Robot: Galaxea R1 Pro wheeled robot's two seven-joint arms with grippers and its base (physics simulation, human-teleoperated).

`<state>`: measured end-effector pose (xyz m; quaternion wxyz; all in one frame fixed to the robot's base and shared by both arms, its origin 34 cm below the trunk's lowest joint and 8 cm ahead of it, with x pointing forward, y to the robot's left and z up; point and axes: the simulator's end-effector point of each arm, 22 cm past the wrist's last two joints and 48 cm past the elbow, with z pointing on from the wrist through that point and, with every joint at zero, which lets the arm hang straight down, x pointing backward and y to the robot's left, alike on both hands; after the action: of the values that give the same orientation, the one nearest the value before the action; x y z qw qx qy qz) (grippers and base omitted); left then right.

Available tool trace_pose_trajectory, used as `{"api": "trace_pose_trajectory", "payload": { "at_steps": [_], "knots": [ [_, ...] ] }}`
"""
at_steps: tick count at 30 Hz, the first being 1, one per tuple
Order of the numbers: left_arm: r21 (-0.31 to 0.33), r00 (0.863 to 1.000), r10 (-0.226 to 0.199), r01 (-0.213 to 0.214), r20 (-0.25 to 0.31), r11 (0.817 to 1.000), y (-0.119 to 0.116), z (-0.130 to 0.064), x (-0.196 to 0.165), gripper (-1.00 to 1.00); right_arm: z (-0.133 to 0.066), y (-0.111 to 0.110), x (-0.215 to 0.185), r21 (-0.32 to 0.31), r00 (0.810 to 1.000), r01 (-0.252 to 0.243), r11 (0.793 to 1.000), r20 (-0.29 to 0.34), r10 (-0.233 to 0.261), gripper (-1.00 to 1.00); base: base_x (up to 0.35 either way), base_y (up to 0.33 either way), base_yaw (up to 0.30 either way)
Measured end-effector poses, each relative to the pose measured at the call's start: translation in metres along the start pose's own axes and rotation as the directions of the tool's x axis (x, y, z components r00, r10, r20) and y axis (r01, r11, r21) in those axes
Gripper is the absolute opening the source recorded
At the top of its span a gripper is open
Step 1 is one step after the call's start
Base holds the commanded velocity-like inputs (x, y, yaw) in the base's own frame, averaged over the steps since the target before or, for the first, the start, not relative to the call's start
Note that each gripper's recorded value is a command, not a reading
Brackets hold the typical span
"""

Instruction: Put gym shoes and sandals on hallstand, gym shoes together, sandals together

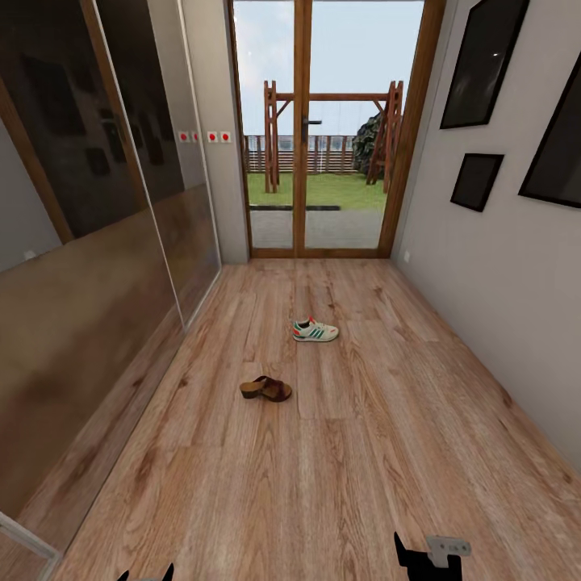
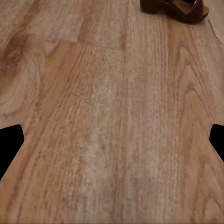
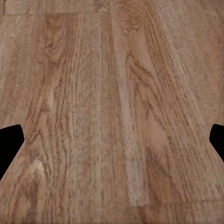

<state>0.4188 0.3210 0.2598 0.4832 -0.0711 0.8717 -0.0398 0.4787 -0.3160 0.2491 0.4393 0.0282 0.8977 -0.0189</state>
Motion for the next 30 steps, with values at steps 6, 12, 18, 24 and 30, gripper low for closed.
{"api": "trace_pose_trajectory", "payload": {
  "at_steps": [6, 12, 18, 24, 30],
  "knots": [
    [0.002, 1.0, 0.001, -0.001, -0.002, 1.0, -0.0007, -0.0004, 0.0009, 1.0, 0.0001, -0.0002, -0.0003, 0.001, 1.0, -0.001, 1.0, 0.001, 0.001, 1.0, 0.0, 0.0, 0.0],
    [0.002, 1.0, 0.004, -0.004, -0.002, 1.0, 0.0001, -0.0007, 0.0007, 1.0, 0.0001, 0.0007, -0.0004, -0.001, 1.0, 0.0, 1.0, 0.001, 0.0, 1.0, 0.041, -0.069, 0.0],
    [0.002, 1.0, 0.003, -0.003, -0.001, 1.0, 0.0003, -0.0007, 0.0006, 1.0, 0.0001, 0.0007, -0.0005, -0.001, 1.0, 0.0, 1.0, 0.001, 0.0, 1.0, 0.094, -0.196, 0.0],
    [0.001, 1.0, 0.005, -0.005, -0.002, 1.0, 0.001, -0.0007, 0.0005, 1.0, 0.0001, 0.0014, -0.0005, -0.003, 1.0, 0.0, 1.0, 0.001, 0.0, 1.0, 0.116, -0.233, 0.0],
    [0.0, 1.0, 0.005, -0.005, -0.001, 1.0, 0.0014, -0.0008, 0.0002, 1.0, 0.0001, 0.0024, -0.0005, -0.006, 1.0, 0.001, 1.0, 0.001, -0.001, 1.0, 0.148, -0.244, 0.0]
  ]
}}
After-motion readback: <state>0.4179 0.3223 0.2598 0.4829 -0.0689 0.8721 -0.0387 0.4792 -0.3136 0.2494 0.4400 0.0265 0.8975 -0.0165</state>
